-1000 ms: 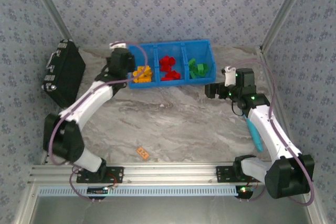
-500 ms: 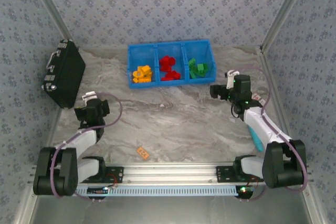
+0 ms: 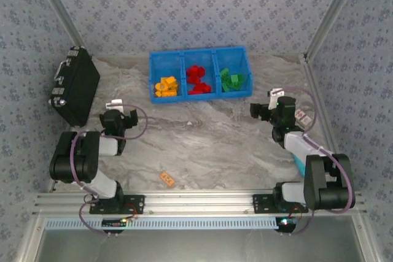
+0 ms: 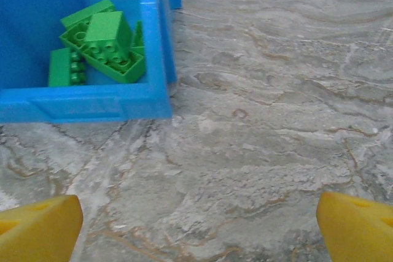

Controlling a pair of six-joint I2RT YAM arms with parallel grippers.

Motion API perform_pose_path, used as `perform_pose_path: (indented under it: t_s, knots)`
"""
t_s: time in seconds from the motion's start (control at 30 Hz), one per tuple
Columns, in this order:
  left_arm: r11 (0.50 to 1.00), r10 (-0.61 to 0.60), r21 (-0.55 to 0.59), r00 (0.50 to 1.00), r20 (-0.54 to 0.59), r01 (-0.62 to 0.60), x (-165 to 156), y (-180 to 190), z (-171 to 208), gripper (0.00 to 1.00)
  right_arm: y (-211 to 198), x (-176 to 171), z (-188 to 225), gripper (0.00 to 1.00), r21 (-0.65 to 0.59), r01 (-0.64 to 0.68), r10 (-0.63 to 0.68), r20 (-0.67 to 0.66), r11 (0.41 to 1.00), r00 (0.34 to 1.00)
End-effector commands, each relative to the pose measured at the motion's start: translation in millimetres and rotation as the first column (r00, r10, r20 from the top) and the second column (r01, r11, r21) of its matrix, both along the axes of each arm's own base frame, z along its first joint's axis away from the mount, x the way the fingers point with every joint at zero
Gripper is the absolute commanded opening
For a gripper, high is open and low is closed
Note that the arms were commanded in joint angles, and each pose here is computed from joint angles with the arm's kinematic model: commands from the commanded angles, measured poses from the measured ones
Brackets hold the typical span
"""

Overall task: Sort the legos into containers by color
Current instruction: Reset both arms

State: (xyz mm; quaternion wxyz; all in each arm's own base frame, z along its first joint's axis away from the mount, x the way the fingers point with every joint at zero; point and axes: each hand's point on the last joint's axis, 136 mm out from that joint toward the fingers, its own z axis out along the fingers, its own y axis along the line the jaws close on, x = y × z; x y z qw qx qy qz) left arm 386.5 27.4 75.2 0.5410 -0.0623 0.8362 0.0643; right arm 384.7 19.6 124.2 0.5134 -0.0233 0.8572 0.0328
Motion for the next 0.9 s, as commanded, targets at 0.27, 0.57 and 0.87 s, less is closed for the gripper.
perform_pose_path:
  t_s: [0.27,0.57,0.87]
  knots:
    - [0.996,-0.084,-0.035,0.996,0.033,0.085,11,-11,13,1.00,-25,4,-10,1.00,-0.116,0.044,-0.041,0.030,0.992,0.999]
    - [0.995,-0.087,-0.035,0.996,0.031,0.088,11,-11,13,1.00,-32,15,-33,1.00,-0.055,0.082,-0.080,0.036,0.995,0.996]
    - [0.996,-0.086,-0.036,0.996,0.032,0.087,11,-11,13,1.00,-34,7,-40,1.00,-0.048,0.097,-0.092,0.089,0.994,0.992]
